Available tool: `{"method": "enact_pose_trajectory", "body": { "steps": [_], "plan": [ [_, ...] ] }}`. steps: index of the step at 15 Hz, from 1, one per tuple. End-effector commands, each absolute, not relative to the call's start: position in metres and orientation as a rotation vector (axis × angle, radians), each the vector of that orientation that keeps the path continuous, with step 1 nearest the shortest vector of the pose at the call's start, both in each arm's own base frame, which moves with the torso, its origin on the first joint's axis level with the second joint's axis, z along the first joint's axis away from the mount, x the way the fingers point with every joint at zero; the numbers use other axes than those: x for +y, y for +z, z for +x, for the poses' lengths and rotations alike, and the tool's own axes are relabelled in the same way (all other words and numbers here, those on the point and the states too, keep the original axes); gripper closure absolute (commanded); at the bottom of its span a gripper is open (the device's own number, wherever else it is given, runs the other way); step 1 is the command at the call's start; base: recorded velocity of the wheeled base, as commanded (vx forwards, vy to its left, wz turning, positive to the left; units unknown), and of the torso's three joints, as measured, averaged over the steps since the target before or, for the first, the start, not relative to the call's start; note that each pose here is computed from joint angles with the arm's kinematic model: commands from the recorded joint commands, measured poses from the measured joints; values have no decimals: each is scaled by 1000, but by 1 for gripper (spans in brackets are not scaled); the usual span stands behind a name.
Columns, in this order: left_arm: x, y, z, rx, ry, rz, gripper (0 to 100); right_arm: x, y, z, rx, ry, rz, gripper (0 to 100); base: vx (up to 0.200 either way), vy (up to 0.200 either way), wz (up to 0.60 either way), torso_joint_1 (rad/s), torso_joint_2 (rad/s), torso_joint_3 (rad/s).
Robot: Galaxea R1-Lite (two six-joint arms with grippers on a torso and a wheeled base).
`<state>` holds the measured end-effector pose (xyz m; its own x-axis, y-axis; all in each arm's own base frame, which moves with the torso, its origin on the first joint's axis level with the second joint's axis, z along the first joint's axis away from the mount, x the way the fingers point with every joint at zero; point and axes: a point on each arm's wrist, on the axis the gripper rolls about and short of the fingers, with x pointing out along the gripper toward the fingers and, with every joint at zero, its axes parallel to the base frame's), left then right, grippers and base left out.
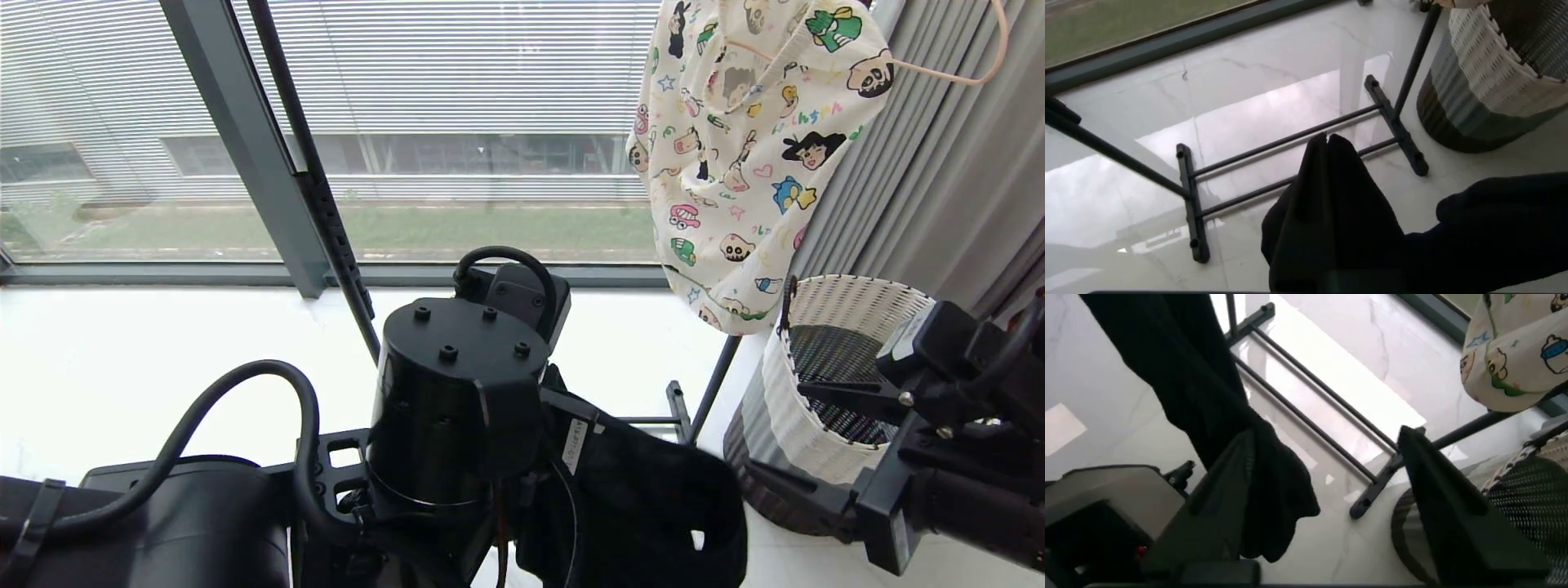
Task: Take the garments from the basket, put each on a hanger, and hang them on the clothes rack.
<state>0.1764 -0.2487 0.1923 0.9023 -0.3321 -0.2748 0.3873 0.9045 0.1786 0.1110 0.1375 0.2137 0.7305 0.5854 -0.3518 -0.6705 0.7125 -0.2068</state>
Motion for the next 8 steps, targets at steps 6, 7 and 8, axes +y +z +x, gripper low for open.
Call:
{"method": "enact_pose_trajectory", "body": {
  "steps": [6, 7, 8],
  "plan": [
    [-211, 186, 177, 246, -348, 425, 100, 97, 233, 114, 219, 591, -159, 0, 0, 0, 0, 0, 0, 0],
    [-189, 191, 178, 238, -340, 448, 100, 77, 232, 125, 236, 435, -146, 0, 0, 0, 0, 0, 0, 0],
    [-165, 193, 177, 238, -316, 450, 100, 59, 231, 132, 265, 311, -136, 0, 0, 0, 0, 0, 0, 0]
  ]
}}
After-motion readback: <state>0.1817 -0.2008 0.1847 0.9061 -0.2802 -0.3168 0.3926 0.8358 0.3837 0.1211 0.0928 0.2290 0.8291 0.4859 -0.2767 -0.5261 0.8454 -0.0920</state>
